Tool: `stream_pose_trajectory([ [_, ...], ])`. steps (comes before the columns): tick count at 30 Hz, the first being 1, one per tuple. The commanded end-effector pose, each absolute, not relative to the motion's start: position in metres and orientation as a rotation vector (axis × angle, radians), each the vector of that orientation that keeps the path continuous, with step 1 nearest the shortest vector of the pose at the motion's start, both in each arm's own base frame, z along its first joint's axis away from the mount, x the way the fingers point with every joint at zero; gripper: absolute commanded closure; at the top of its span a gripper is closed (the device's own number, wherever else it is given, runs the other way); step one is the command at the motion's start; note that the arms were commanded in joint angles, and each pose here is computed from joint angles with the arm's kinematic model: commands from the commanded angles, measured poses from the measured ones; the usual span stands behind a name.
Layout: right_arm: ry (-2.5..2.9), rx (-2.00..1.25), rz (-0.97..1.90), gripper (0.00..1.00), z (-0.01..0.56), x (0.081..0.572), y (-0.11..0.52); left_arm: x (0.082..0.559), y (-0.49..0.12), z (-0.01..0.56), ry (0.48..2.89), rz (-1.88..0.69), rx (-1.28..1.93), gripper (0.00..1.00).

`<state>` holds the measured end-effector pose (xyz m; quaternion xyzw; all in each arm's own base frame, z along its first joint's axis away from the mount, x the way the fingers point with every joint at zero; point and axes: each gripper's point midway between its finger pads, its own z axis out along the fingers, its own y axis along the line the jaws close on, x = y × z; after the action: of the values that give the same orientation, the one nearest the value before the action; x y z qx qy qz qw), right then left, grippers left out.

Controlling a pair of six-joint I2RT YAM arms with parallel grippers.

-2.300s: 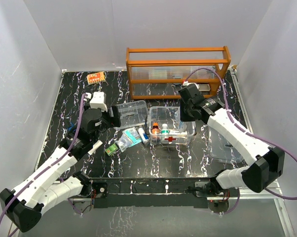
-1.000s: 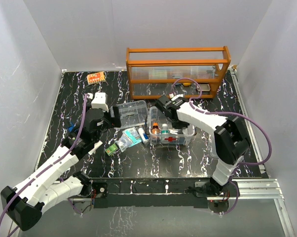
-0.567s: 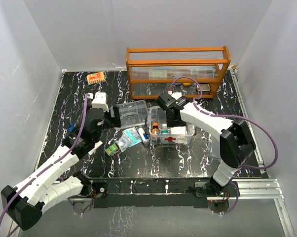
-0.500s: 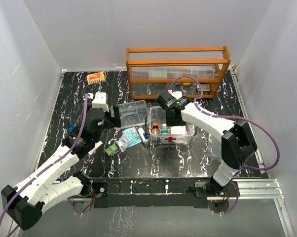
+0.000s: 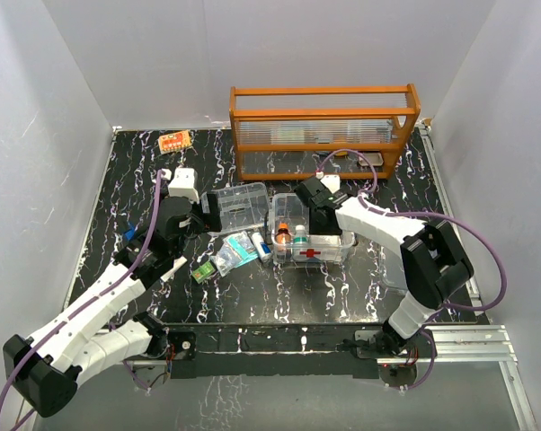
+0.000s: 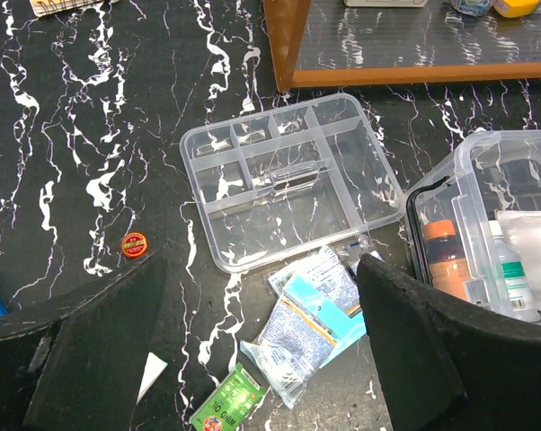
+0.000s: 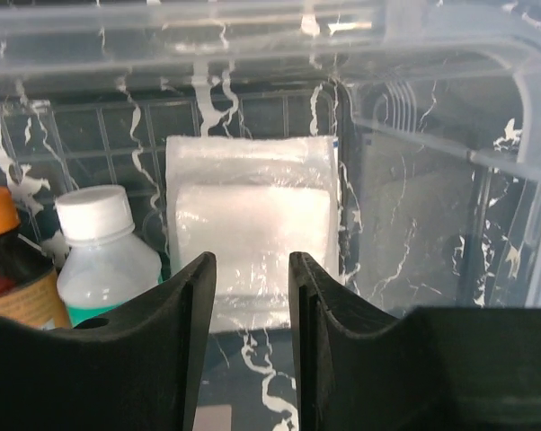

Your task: Organize the medicine kit

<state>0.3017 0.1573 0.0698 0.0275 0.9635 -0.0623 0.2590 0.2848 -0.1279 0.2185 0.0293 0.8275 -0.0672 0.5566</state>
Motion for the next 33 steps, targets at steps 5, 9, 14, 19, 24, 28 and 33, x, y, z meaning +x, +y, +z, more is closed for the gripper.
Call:
stream_pose_trajectory([
  [5,2.528,0.106,-0.062,0.65,0.057,0.331,0.169,0.286,-0.135,0.217,1.967,-0.199,0.058,0.15],
  [9,2.583,0.036,-0.045,0.64,0.042,0.320,0.171,0.286,-0.138,0.215,1.980,-0.215,0.060,0.15],
  [14,2.666,-0.022,-0.043,0.63,0.026,0.300,0.167,0.285,-0.142,0.214,1.990,-0.238,0.057,0.14],
  [19,2.731,-0.062,-0.008,0.63,0.022,0.282,0.167,0.284,-0.144,0.210,2.011,-0.251,0.048,0.14],
  [24,2.759,-0.083,0.008,0.64,0.032,0.274,0.167,0.280,-0.146,0.199,2.050,-0.268,0.024,0.14],
  [28,2.724,-0.053,0.029,0.63,0.052,0.282,0.172,0.277,-0.147,0.188,2.094,-0.279,-0.015,0.14],
  [33,2.603,0.030,0.055,0.61,0.093,0.307,0.178,0.269,-0.148,0.165,2.198,-0.277,-0.063,0.15],
])
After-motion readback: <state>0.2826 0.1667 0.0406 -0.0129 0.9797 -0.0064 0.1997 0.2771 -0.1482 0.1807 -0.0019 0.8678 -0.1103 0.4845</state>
